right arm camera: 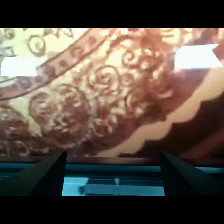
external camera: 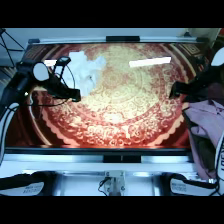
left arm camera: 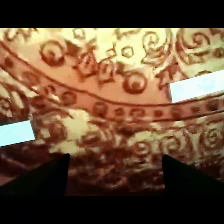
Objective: Fold the shirts.
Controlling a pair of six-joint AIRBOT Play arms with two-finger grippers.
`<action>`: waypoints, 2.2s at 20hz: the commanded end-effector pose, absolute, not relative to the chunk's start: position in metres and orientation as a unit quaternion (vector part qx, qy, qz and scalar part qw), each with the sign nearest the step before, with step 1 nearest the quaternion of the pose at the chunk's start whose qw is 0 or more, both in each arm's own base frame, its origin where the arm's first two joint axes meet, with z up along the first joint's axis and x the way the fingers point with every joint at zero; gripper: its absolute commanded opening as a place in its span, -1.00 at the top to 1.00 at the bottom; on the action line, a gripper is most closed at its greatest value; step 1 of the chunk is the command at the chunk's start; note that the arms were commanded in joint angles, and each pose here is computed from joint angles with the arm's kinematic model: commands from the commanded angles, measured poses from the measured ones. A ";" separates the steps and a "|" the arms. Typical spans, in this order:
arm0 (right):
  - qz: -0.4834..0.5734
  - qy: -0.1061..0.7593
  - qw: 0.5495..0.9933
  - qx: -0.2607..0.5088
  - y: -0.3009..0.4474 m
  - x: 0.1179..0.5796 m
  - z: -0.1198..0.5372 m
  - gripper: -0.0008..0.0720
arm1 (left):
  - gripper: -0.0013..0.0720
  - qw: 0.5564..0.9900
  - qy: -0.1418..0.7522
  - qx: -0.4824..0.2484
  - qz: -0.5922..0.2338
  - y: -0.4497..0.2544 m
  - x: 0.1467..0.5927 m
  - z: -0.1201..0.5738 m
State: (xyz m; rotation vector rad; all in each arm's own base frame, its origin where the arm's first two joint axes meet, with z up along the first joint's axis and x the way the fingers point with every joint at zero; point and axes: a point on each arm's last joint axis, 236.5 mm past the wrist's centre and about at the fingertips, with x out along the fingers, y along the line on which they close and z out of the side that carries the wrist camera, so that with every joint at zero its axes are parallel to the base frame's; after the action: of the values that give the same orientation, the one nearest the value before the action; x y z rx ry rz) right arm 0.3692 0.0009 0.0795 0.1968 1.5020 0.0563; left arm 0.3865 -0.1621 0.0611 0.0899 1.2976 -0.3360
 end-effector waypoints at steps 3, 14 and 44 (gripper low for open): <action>0.026 0.681 0.726 0.089 0.001 0.369 0.080 -0.88 | -0.95 0.783 0.601 0.042 -0.156 -0.162 0.387 0.061; 0.026 0.681 0.726 0.089 0.001 0.370 0.080 -0.89 | -0.95 0.783 0.601 0.042 -0.156 -0.162 0.387 0.061; 0.087 0.685 0.714 0.114 0.030 0.364 0.085 -0.88 | 0.89 0.811 0.537 -0.221 -0.080 -0.155 0.576 -0.060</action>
State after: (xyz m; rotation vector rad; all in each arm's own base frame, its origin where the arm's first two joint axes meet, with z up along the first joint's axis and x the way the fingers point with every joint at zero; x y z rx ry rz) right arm 0.3756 0.0269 0.0853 0.2628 1.4711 0.1645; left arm 0.5709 -0.1472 -0.0687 -0.4053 1.1702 -0.1592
